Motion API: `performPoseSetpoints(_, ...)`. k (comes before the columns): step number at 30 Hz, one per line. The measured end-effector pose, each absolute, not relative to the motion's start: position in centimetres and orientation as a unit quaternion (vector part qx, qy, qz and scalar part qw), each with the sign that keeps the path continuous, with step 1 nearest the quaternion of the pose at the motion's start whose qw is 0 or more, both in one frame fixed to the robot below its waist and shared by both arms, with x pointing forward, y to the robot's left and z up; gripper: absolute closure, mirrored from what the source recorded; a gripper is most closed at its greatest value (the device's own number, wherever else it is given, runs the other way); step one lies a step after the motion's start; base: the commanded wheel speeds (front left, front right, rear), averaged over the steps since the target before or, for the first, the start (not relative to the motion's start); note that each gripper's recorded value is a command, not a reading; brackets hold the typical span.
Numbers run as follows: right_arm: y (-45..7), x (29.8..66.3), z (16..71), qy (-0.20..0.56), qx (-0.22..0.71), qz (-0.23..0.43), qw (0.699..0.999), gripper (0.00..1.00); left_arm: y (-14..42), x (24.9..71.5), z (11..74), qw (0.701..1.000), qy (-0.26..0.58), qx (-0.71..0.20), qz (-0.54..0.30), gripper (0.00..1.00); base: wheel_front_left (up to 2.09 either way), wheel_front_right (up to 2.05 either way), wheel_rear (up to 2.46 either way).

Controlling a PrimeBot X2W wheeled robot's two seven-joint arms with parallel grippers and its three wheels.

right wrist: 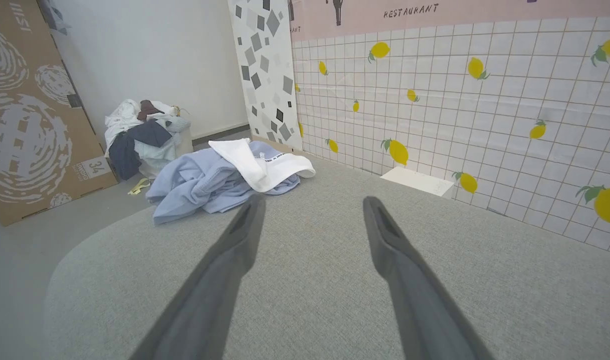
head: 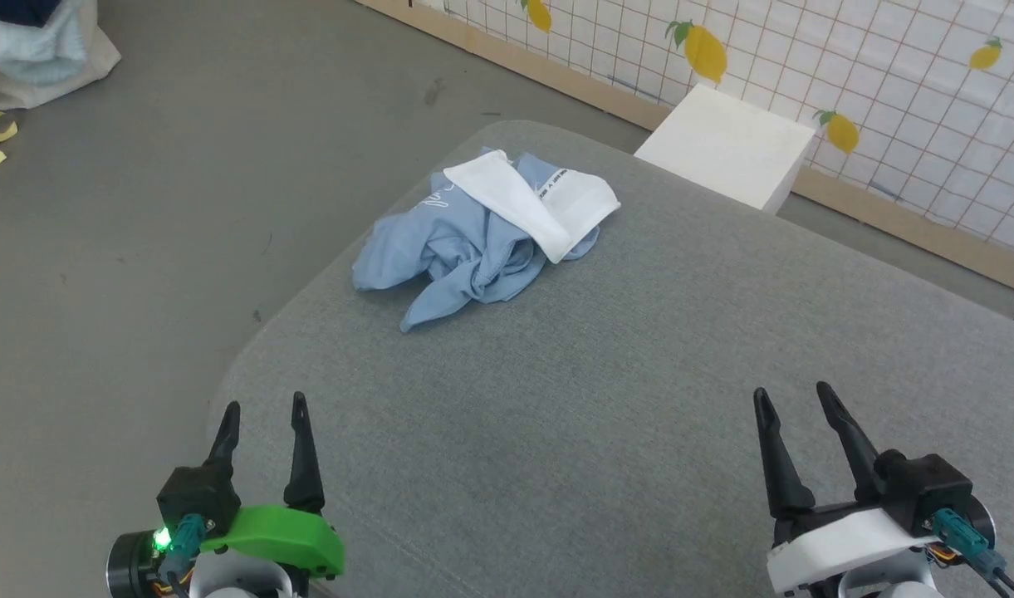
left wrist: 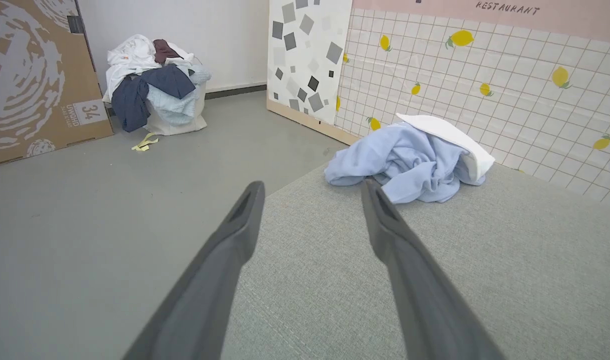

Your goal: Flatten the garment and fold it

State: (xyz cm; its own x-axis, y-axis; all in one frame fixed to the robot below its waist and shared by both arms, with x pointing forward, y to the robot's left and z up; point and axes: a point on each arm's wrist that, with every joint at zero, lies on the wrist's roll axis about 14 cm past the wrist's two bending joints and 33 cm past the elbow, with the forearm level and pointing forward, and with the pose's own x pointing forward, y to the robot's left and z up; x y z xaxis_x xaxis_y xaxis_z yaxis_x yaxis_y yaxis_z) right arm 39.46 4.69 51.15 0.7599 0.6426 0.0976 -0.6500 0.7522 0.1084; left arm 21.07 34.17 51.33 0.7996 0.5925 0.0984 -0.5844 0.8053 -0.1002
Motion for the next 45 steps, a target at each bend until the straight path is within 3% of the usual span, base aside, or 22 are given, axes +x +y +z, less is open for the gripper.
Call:
performPoseSetpoints(16,4.3,39.6,50.2,-0.015,0.068,0.341,0.938,0.0,34.3,22.4,52.1,0.949,-0.08,-0.062,0.299,0.0,0.0,0.0,0.0)
performPoseSetpoints(23,3.8,40.7,49.4,-0.013,0.056,0.332,0.941,0.0,36.3,27.8,56.4,0.951,-0.134,-0.076,0.268,0.0,0.0,0.0,0.0)
performPoseSetpoints(28,2.9,42.1,48.9,-0.009,0.046,0.318,0.947,0.0,37.7,32.7,57.2,0.956,-0.125,-0.088,0.251,0.0,0.0,0.0,0.0)
performPoseSetpoints(37,-0.9,44.3,46.6,0.018,0.025,0.265,0.964,0.0,39.1,42.0,55.1,0.964,-0.011,-0.14,0.225,0.0,0.0,0.0,0.0)
performPoseSetpoints(45,-4.9,45.2,44.4,0.046,0.016,0.214,0.976,0.0,36.8,45.9,45.5,0.925,0.225,-0.199,0.233,0.0,0.0,0.0,0.0)
